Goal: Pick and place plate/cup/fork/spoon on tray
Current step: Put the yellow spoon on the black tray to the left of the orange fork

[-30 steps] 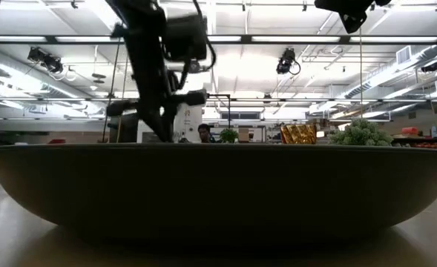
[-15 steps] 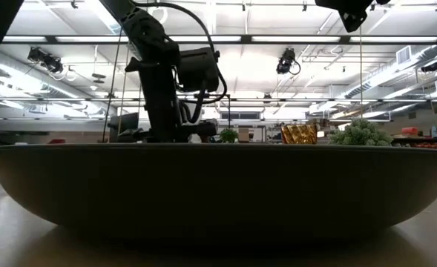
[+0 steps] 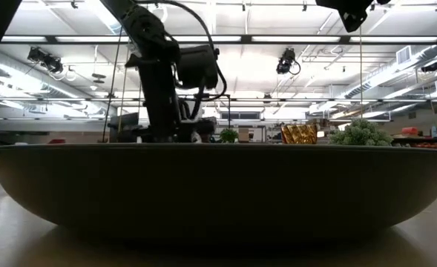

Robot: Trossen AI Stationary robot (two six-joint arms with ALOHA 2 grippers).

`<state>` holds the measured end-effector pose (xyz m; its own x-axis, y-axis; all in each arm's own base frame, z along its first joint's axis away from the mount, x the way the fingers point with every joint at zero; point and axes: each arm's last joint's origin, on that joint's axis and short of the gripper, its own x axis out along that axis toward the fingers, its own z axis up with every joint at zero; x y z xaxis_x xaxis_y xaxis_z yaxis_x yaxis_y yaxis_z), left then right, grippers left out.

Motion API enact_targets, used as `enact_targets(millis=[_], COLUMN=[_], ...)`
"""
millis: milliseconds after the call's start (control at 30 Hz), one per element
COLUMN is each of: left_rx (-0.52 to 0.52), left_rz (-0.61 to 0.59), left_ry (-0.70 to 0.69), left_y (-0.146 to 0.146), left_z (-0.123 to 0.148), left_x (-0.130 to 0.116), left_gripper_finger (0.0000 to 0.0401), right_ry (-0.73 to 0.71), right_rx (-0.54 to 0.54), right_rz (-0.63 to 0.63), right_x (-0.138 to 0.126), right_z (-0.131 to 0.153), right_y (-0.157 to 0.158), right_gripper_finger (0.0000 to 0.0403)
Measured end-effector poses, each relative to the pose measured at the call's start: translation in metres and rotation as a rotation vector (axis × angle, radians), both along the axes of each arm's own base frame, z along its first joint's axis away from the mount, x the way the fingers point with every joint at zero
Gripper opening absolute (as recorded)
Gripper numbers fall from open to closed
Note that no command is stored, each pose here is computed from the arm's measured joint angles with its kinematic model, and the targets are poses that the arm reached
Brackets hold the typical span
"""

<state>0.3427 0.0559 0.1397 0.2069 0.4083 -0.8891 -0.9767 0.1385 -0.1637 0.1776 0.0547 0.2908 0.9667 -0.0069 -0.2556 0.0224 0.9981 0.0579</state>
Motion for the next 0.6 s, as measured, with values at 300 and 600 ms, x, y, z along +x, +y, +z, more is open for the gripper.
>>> enact_targets(millis=[300, 600], left_rx=[0.006, -0.123], left_rz=[-0.094, -0.096], left_ry=[0.040, 0.028], left_y=[-0.034, -0.136], left_z=[0.053, 0.061], left_x=[-0.015, -0.041], left_gripper_finger=[0.0148, 0.0148], right_ry=[0.009, 0.023], right_rx=[-0.002, -0.022], right_rz=[0.000, 0.004], right_x=[0.000, -0.001], right_z=[-0.001, -0.002], right_y=[0.000, 0.000], right_gripper_finger=[0.0116, 0.0116])
